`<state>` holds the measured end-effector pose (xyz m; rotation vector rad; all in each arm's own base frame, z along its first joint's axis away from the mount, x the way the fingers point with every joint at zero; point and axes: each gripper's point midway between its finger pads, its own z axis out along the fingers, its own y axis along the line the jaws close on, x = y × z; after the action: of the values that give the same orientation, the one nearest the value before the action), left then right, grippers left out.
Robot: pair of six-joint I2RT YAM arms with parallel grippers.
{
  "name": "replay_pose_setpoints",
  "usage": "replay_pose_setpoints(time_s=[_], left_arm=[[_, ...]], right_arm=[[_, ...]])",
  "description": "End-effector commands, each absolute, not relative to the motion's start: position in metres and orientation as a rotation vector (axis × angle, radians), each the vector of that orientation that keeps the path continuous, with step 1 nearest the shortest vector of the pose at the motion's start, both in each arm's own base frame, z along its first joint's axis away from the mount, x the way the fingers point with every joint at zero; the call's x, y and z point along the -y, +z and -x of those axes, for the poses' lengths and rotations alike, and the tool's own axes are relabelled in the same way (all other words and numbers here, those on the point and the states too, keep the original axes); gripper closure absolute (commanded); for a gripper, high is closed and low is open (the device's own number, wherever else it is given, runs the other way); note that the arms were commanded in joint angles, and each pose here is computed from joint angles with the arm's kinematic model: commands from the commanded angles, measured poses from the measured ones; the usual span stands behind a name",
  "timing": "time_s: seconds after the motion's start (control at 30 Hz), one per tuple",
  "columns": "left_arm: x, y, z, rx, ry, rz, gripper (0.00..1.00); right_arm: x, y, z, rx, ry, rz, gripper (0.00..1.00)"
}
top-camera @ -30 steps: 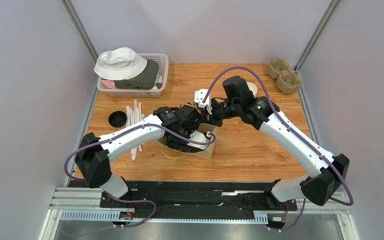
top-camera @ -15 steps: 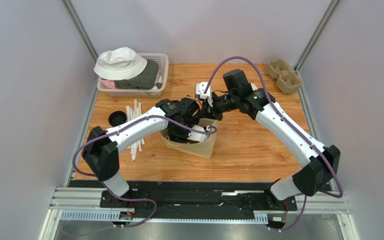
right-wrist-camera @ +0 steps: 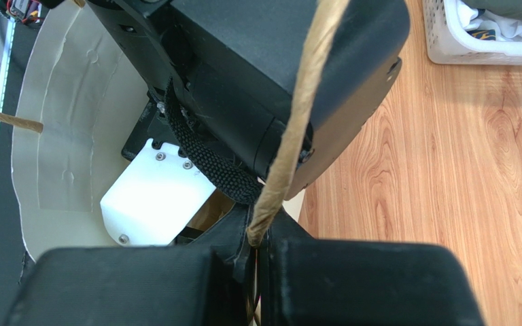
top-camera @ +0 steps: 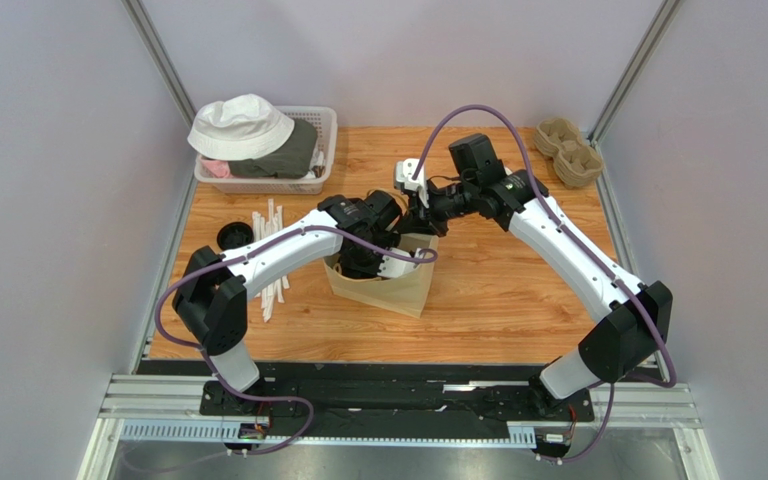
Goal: Pack the takeout coffee
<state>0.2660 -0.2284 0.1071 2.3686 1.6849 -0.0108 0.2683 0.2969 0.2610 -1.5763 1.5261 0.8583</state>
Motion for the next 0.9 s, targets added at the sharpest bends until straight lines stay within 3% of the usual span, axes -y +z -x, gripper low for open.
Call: replay_pose_setpoints(time_s=[0.0,0.17,0.27,0.4,0.5,0.7,0.73,0.87], left_arm=[[0.223,0.046,-0.256,-1.775,-0.118,-2.441,1.0],[0.226,0.047,-0.262,-1.796,-0.089,-2.404,0.96],[0.229,0.06,-0.264,-1.804,-0.092,-2.364,0.85],[0.234,0.082,-0.269,-1.812,-0.08,-2.31,0.58],[0.237,0.099,-0.271,-1.823,-0.07,-2.265,0.47],[0.246,0.121,-0.273,-1.777,-0.023,-2.237,0.38],[0.247,0.123,-0.272,-1.773,-0.015,-2.233,0.31],[0.249,0.129,-0.269,-1.757,-0.004,-2.228,0.3]], right_arm=[[-0.299,0.271,-0.265,-1.47,0.903,1.594,1.0],[-0.298,0.271,-0.267,-1.465,0.9,1.596,1.0],[-0.299,0.272,-0.267,-1.457,0.896,1.6,1.0],[-0.299,0.273,-0.267,-1.45,0.892,1.603,1.0],[-0.298,0.275,-0.27,-1.446,0.876,1.6,1.0],[-0.297,0.273,-0.27,-1.454,0.866,1.602,1.0],[-0.297,0.273,-0.271,-1.451,0.86,1.603,1.0],[-0.296,0.271,-0.276,-1.46,0.827,1.602,1.0]])
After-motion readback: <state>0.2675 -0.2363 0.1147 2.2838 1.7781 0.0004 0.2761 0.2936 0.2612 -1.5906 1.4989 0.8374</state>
